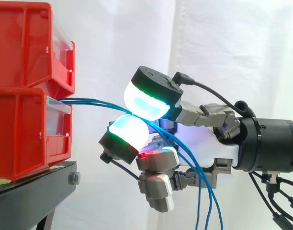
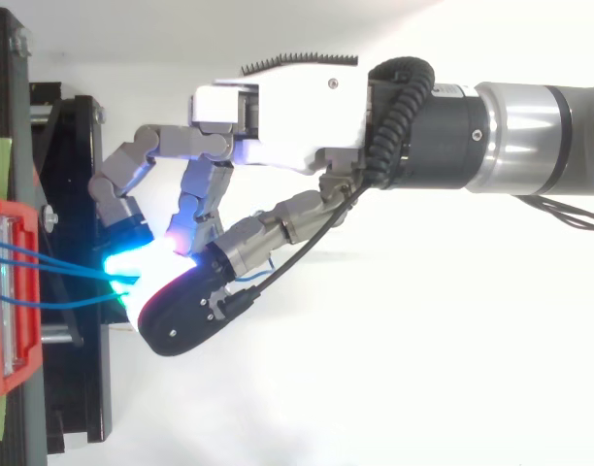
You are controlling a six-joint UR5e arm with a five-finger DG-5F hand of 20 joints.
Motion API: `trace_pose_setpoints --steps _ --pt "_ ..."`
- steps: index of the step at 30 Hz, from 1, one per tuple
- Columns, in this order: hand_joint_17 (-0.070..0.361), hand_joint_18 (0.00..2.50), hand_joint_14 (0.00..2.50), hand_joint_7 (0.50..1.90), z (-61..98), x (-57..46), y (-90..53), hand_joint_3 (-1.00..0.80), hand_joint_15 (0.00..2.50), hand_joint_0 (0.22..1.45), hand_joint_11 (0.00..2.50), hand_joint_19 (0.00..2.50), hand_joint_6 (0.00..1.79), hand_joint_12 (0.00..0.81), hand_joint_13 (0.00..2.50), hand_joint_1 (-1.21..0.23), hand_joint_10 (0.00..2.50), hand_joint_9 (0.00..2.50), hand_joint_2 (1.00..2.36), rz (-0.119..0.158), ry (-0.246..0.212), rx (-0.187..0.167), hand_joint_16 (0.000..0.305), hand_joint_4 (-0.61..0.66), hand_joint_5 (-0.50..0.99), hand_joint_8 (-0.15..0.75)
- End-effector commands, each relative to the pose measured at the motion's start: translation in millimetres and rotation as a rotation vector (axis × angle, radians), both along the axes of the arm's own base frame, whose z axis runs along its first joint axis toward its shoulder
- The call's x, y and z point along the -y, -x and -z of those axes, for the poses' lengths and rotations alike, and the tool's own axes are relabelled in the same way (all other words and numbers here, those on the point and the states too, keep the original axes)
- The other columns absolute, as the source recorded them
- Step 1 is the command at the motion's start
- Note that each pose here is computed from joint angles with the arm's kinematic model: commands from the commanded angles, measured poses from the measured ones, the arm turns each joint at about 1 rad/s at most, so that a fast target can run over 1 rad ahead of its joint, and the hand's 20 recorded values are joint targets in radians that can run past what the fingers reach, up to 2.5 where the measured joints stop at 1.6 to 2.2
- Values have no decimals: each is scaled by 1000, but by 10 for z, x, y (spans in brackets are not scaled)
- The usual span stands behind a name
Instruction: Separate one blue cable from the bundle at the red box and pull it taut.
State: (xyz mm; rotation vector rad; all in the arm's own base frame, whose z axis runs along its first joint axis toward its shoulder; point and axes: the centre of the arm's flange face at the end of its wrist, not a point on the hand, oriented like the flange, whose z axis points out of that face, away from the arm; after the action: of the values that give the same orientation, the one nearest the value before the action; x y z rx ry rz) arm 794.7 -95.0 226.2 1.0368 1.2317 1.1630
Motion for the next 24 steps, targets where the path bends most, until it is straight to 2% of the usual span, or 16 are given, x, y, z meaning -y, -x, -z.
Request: trace_pose_setpoints --steps 1,10,17,24 --pt "99 976 34 1294 -10 0 2 -500 900 831 1275 880 938 377 1146 -937 26 1197 1000 0 0 2 44 -129 -162 287" --pt "100 992 33 1311 4 0 2 -500 905 762 1295 850 944 374 1147 -956 28 1258 1000 0 2 -1 44 -109 -135 285" --pt "99 992 33 1183 4 0 2 -500 915 642 1305 868 937 375 1157 -1025 30 1285 1000 0 2 -1 44 -21 -117 288" --pt "101 1008 33 1172 4 -1 2 -500 915 577 1294 879 930 376 1170 -1035 30 1312 1000 -2 1 -1 45 2 -110 301"
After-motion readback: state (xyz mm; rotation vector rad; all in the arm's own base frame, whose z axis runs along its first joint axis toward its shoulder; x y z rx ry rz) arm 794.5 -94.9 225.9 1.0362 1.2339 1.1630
